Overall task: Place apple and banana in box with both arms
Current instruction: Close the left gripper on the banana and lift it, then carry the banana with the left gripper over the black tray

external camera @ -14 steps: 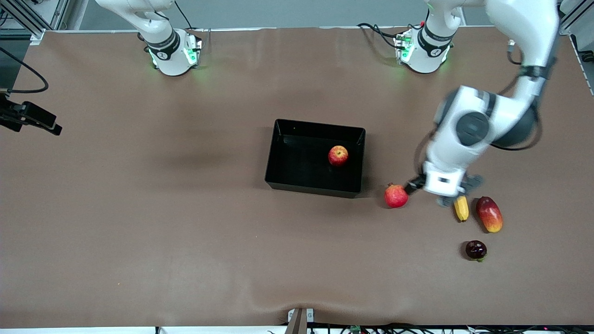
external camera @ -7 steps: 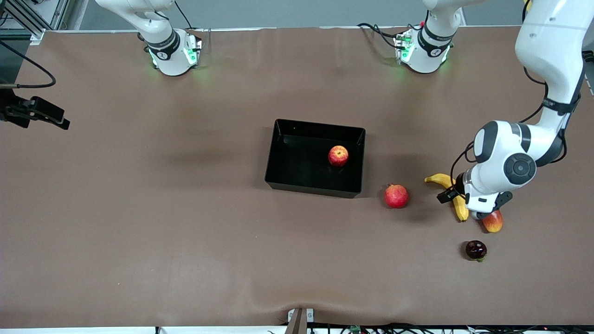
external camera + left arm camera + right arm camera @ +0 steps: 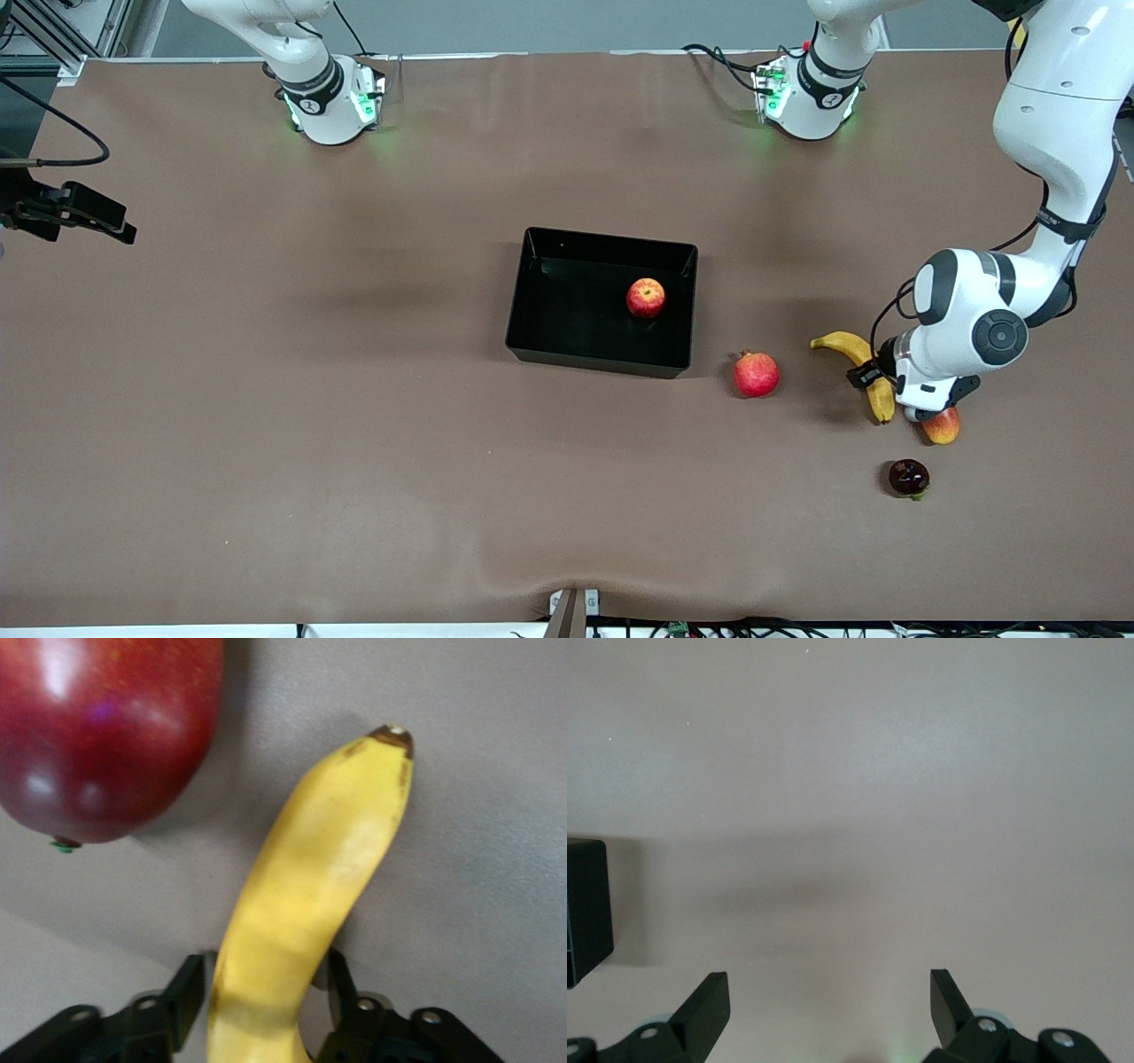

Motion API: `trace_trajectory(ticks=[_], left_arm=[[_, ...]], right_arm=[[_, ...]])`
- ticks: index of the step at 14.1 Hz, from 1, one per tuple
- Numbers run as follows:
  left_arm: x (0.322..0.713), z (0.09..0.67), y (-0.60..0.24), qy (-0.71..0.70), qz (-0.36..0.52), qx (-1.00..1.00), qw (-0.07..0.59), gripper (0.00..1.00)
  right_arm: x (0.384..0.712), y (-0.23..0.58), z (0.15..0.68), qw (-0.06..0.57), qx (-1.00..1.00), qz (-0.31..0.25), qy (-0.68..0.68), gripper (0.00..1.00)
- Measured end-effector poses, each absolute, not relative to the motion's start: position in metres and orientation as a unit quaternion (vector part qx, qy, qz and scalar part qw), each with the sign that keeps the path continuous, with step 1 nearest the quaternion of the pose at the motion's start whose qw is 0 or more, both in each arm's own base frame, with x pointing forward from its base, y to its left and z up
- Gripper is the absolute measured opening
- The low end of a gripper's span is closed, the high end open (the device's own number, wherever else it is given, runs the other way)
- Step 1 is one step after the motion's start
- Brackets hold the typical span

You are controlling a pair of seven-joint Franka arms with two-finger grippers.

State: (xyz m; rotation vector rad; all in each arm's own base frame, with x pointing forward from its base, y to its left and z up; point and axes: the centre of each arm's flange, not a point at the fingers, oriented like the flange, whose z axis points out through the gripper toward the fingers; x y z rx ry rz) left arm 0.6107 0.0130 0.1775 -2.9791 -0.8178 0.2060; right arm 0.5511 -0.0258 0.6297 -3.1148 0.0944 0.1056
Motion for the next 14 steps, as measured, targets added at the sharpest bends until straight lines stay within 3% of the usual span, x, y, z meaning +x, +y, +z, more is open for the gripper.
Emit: trace_trajectory(ticks=[2, 7, 14], left_arm=[[0.613, 0.181, 0.009, -0.256, 0.063, -0.964, 0.021, 0.38], [0.621, 0.215, -0.007, -0.218, 0.051, -0.975, 0.019, 0.37], [0.596, 0.317, -0.176, -0.088, 0.040, -0.995, 0.002, 0.37]], right_arm=[[0.551, -0.025, 0.629, 0.012, -0.999, 0.036, 0.029, 1.00], [0.551, -0.023, 0.629, 0.012, -0.999, 0.037, 0.027, 1.00], [0.550, -0.017, 0.629, 0.012, -0.999, 0.038, 0.021, 1.00]])
